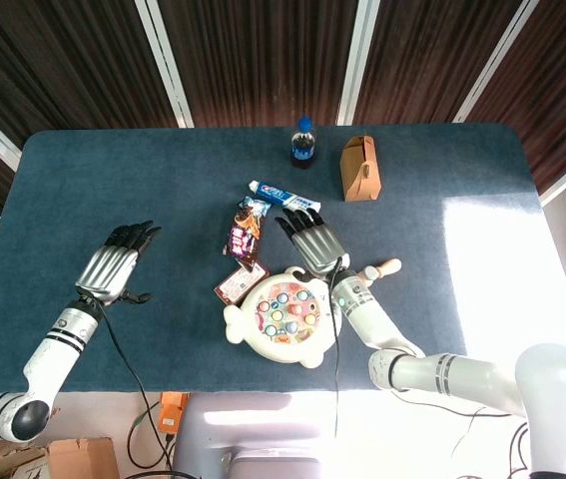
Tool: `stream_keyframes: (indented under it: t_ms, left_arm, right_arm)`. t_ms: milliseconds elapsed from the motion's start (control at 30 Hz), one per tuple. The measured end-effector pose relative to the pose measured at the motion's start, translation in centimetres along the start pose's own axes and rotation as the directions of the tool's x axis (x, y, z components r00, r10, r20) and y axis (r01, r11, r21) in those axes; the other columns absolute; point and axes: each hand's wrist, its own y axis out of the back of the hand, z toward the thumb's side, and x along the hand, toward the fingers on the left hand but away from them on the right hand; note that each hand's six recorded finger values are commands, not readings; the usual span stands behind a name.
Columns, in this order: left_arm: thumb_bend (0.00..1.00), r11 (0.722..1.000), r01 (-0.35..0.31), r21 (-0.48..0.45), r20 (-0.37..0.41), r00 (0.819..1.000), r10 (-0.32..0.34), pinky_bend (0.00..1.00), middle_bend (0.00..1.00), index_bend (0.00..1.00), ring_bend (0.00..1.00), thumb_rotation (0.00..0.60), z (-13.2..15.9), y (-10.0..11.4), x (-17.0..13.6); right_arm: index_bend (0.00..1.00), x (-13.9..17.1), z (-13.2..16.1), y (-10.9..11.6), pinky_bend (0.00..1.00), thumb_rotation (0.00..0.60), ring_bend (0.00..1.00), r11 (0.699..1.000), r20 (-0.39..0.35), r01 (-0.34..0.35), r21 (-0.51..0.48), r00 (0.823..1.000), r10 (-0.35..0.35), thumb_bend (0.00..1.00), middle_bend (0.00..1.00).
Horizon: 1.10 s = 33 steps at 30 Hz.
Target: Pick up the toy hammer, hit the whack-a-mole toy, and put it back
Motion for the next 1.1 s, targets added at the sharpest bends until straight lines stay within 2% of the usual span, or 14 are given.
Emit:
stream_keyframes:
  t_ms: [267,367,533,600,800,900,1100]
  left_arm:
    - [0.07,0.999,-0.047,0.010,0.009,0.999,0.047,0.08,0.00,0.02,0.00,0.600,-0.5,0.8,-1.1]
    - [0.07,0.996,-0.088,0.023,0.002,0.996,0.088,0.08,0.00,0.02,0.00,0.600,-1.6,1.2,-2.7]
    - [0.07,0.985,-0.160,0.064,-0.030,0.986,0.162,0.08,0.00,0.02,0.00,0.600,-4.5,1.3,-7.3]
    - [0.07,0.983,-0.170,0.074,-0.053,0.983,0.175,0.08,0.00,0.02,0.00,0.600,-5.9,0.7,-9.5]
    - [0.07,0.986,-0.162,0.050,-0.195,0.966,0.168,0.08,0.00,0.02,0.00,0.600,-11.7,-2.4,-17.0]
    - [0.07,0.987,-0.154,0.051,-0.242,0.957,0.162,0.08,0.00,0.02,0.00,0.600,-13.9,-3.5,-19.0]
    - [0.07,0.990,-0.134,0.047,-0.288,0.947,0.142,0.08,0.00,0.02,0.00,0.600,-16.0,-5.5,-20.1]
  right_arm:
    - [0.06,1.1,-1.8,0.5,0.00,0.600,0.00,1.000,0.026,-0.006,-0.002,1.000,0.006,0.15,0.00]
    - [0.07,2.0,-2.8,0.9,0.00,0.600,0.00,1.000,0.023,-0.007,0.004,1.000,0.007,0.15,0.00]
    - [0.11,4.4,-5.2,1.7,0.00,0.600,0.00,0.999,-0.003,0.000,0.041,1.000,0.000,0.15,0.00]
    - [0.13,5.6,-6.6,1.9,0.00,0.600,0.00,0.999,-0.002,0.002,0.045,1.000,-0.002,0.15,0.00]
    - [0.18,8.7,-11.3,2.0,0.02,0.600,0.00,1.000,0.008,0.002,0.003,1.000,-0.002,0.15,0.03]
    - [0.19,9.9,-13.6,1.1,0.02,0.600,0.00,1.000,0.006,-0.016,-0.010,1.000,0.016,0.15,0.04]
    - [0.25,12.0,-19.2,-0.5,0.05,0.600,0.00,0.998,0.039,-0.048,0.043,0.998,0.046,0.15,0.09]
